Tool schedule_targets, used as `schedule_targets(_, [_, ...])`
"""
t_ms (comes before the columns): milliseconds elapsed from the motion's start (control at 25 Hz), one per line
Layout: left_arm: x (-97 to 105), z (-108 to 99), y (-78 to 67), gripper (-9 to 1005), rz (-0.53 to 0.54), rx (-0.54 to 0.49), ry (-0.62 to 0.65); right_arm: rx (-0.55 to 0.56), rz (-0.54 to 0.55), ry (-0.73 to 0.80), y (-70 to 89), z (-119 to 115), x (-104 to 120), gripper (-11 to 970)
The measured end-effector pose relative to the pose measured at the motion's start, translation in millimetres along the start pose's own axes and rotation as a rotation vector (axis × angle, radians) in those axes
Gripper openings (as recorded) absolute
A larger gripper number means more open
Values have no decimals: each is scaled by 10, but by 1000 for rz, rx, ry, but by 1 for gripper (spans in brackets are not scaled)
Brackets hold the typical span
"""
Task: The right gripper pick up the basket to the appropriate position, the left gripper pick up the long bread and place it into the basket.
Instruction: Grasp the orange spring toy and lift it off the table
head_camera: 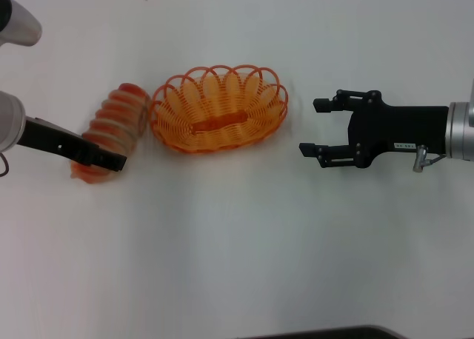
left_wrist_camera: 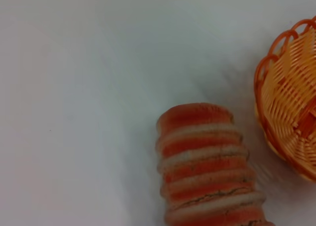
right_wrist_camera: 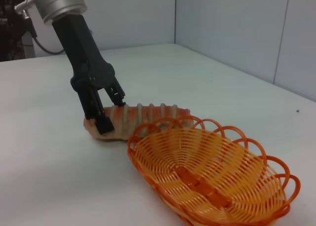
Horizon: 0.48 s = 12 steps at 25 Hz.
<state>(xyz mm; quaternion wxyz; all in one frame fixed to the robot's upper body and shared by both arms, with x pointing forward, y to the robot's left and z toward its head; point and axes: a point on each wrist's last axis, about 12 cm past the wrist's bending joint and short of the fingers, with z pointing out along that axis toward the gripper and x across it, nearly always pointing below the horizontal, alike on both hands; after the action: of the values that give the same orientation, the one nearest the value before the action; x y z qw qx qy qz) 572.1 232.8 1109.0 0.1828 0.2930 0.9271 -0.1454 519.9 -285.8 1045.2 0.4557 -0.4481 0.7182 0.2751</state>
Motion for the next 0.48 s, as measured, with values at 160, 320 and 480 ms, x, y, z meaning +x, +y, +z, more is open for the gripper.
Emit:
schedule_targets(160, [-8,-13,0,917,3,-2,-2,0,0,0,0,0,0,840])
schedule_targets(320, [-4,-21,4,855,4,-1,1,0,1,0,-1,-1,-1,841])
schedule_targets(480, [-1,-27,12,792,2,-1,0,0,2,-1,-6,3,-9,841])
